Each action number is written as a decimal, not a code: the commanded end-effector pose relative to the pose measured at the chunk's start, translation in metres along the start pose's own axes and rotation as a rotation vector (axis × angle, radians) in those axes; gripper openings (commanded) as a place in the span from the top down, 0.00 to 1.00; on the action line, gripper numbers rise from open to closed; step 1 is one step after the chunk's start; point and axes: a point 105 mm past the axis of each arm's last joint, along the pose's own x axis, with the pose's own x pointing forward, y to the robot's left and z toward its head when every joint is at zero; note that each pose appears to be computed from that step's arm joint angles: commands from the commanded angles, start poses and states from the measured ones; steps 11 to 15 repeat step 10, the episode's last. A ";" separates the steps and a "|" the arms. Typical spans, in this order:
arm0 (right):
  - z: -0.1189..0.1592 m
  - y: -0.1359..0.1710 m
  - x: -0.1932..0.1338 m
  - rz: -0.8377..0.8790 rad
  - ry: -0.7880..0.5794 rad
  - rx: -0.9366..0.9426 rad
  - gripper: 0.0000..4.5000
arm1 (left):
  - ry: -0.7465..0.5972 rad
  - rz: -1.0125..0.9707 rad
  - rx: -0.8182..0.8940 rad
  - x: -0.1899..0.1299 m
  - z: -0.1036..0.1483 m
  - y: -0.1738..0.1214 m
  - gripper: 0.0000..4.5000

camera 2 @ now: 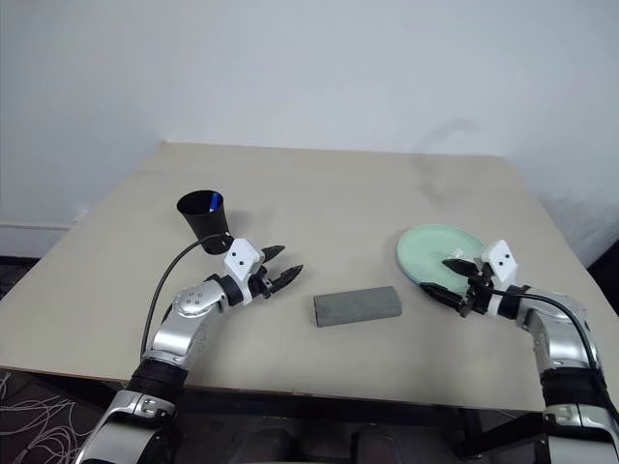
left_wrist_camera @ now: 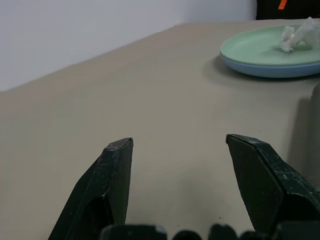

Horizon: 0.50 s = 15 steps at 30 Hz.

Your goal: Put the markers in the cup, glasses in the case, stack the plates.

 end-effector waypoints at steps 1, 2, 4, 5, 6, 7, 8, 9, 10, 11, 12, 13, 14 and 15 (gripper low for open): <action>0.015 -0.010 -0.013 -0.074 -0.059 -0.033 0.05 | -0.073 0.001 0.049 0.008 0.022 0.004 0.31; 0.014 -0.011 -0.015 -0.086 -0.059 -0.028 0.05 | -0.076 -0.001 0.045 0.008 0.021 0.003 0.31; 0.013 -0.012 -0.018 -0.101 -0.064 -0.020 0.05 | -0.083 -0.008 0.034 0.008 0.021 0.000 0.31; 0.013 -0.011 -0.019 -0.105 -0.067 -0.017 0.05 | -0.084 -0.012 0.033 0.008 0.020 -0.002 0.31; 0.014 -0.010 -0.020 -0.106 -0.067 -0.016 0.05 | -0.083 -0.013 0.032 0.007 0.019 -0.002 0.31; 0.014 -0.010 -0.020 -0.106 -0.067 -0.016 0.05 | -0.081 -0.014 0.030 0.006 0.018 -0.002 0.31; 0.014 -0.010 -0.020 -0.106 -0.065 -0.017 0.05 | -0.080 -0.014 0.028 0.005 0.017 -0.003 0.31; 0.015 -0.010 -0.020 -0.107 -0.064 -0.017 0.05 | -0.079 -0.014 0.026 0.005 0.016 -0.003 0.31; 0.015 -0.010 -0.020 -0.108 -0.063 -0.018 0.05 | -0.079 -0.013 0.025 0.005 0.015 -0.004 0.31; 0.015 -0.010 -0.020 -0.108 -0.063 -0.018 0.05 | -0.079 -0.013 0.025 0.005 0.015 -0.004 0.31; 0.015 -0.010 -0.020 -0.108 -0.063 -0.018 0.05 | -0.079 -0.013 0.025 0.005 0.015 -0.004 0.31; 0.015 -0.010 -0.020 -0.108 -0.063 -0.018 0.05 | -0.079 -0.013 0.025 0.005 0.015 -0.004 0.31; 0.015 -0.010 -0.020 -0.108 -0.063 -0.018 0.05 | -0.079 -0.013 0.025 0.005 0.015 -0.004 0.31; 0.015 -0.010 -0.020 -0.108 -0.063 -0.018 0.05 | -0.079 -0.013 0.025 0.005 0.015 -0.004 0.31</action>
